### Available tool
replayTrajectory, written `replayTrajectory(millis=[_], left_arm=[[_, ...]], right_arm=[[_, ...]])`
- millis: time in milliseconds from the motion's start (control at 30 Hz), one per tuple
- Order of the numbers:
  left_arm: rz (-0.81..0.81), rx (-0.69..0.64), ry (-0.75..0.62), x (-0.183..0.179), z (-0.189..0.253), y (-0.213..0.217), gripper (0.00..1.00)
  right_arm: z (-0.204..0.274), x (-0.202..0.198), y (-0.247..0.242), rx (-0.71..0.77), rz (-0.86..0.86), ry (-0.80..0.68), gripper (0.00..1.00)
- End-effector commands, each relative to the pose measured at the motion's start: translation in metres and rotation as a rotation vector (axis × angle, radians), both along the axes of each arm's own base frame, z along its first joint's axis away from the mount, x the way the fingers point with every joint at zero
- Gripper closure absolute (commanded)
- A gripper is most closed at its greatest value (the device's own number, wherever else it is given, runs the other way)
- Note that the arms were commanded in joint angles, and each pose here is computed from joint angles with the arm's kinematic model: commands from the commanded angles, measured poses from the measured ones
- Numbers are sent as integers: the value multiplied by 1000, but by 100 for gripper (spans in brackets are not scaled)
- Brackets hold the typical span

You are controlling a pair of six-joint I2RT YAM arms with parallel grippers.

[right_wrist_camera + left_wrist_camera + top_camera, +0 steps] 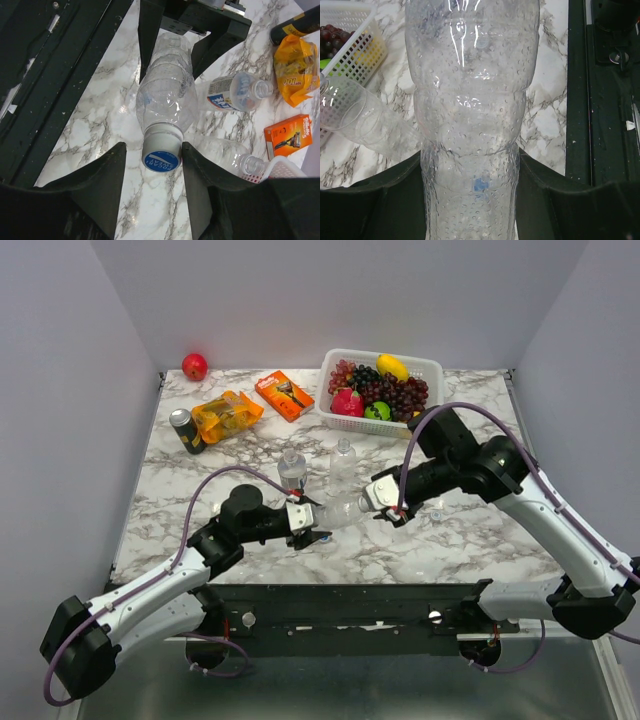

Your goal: Screw on the bottle caps

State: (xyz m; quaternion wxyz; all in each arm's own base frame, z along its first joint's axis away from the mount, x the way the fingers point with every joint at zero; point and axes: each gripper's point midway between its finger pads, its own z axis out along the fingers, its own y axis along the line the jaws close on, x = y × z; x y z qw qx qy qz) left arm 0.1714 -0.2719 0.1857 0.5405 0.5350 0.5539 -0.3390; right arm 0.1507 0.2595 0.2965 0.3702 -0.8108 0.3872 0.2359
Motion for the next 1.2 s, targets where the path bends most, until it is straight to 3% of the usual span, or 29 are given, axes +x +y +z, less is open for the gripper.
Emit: replayTrajectory(millis=[0, 267, 367, 433, 600, 900, 1033, 1167], left_arm=[[23, -51, -52, 8, 24, -4, 100], [38, -66, -51, 10, 26, -5, 100], [55, -80, -48, 13, 29, -5, 100], [94, -96, -43, 20, 32, -4, 100], [191, -155, -7, 36, 42, -4, 100], [268, -181, -20, 44, 47, -11, 100], [279, -166, -13, 45, 43, -12, 100], [291, -164, 10, 45, 41, -11, 100]], right_arm=[[0, -3, 2, -2, 13, 17, 50], [-10, 9, 5, -1, -38, -7, 57], [-11, 13, 8, -4, -75, 23, 65], [-15, 16, 13, -27, -139, 113, 73], [-11, 21, 25, -31, -313, 404, 82], [-11, 34, 41, -15, -496, 831, 86], [-4, 43, 47, 24, -530, 969, 90], [-1, 45, 48, 35, -524, 967, 90]])
